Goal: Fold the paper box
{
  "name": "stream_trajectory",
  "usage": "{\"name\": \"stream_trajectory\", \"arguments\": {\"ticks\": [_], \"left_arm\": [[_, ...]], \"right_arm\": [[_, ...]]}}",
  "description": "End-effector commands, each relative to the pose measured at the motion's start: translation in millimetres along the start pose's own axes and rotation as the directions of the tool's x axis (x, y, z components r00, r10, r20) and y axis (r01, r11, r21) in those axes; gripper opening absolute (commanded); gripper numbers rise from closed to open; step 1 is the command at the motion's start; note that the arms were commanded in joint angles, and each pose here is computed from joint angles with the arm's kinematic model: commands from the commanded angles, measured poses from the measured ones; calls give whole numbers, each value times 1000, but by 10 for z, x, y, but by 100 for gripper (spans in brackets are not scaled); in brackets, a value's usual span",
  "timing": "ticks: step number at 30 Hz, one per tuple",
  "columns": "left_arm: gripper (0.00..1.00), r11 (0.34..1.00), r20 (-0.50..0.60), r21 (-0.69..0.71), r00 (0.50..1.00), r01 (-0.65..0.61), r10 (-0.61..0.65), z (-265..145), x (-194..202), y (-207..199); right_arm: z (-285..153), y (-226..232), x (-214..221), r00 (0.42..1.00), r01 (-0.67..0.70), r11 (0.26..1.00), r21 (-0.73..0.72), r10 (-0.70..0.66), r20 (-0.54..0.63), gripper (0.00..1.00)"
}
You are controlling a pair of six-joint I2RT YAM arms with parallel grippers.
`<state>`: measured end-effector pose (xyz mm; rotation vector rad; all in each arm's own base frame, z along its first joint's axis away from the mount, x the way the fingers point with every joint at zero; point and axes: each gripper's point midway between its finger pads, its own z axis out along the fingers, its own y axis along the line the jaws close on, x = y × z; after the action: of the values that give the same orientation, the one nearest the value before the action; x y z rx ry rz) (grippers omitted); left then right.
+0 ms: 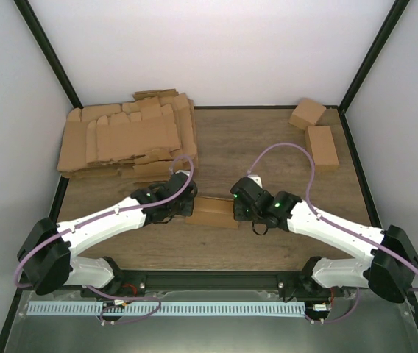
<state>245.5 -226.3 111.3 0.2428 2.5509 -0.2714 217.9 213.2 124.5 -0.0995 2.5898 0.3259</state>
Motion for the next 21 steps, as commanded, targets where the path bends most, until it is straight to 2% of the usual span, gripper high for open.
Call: {"name": "stream_trajectory", "arguments": {"ticks": [1,11,21], "left_arm": [[4,1000,-52,6,999,-2,2,29,209,8],[4,1000,-66,25,998,12,-10,90,452,7],[4,999,-49,19,998,28,-27,104,471,29]], "right_arm": [[97,-64,202,998,-16,1000,1,16,-53,1],[263,-168,536,992,-29,1000,5,30,-120,1],[372,-275,624,992,-28,999,37,32,-118,1]]}}
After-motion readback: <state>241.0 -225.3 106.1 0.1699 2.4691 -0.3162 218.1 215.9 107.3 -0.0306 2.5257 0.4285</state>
